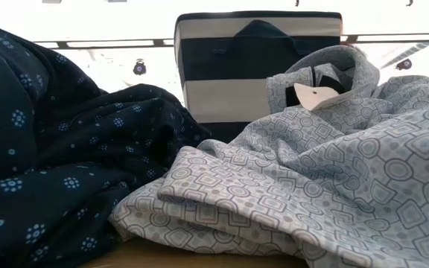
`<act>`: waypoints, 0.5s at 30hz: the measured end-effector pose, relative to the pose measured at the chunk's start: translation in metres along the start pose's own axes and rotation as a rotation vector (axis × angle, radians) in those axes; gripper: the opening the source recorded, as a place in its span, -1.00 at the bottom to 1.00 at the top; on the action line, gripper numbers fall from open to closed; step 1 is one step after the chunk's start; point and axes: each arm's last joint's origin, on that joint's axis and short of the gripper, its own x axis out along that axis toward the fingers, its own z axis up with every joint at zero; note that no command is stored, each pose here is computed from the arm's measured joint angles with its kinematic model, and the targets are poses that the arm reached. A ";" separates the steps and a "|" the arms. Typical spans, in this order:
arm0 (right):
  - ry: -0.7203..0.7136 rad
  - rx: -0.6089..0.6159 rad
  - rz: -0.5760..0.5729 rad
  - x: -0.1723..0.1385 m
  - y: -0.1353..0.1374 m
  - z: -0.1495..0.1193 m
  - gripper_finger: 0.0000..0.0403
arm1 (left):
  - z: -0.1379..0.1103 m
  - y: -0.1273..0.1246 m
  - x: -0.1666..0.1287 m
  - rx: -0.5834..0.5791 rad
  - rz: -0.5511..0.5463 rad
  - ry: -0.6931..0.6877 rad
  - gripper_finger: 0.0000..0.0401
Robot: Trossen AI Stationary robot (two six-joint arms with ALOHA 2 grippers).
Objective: Pick & Place Cloths
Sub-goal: Put the gray sock into the blue bin
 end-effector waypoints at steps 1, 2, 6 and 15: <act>-0.005 0.005 -0.012 0.001 -0.002 0.002 -0.96 | -0.001 0.000 0.002 -0.003 -0.001 0.000 -0.05; -0.005 0.013 -0.021 0.004 -0.004 0.005 -0.96 | -0.004 -0.001 0.005 -0.002 -0.001 0.008 -0.03; 0.007 0.045 -0.060 0.014 -0.014 0.013 -0.96 | -0.009 -0.002 0.013 -0.006 -0.002 0.016 0.01; 0.021 0.115 -0.143 0.040 -0.038 0.031 -0.96 | -0.017 -0.002 0.020 -0.036 -0.001 0.024 0.01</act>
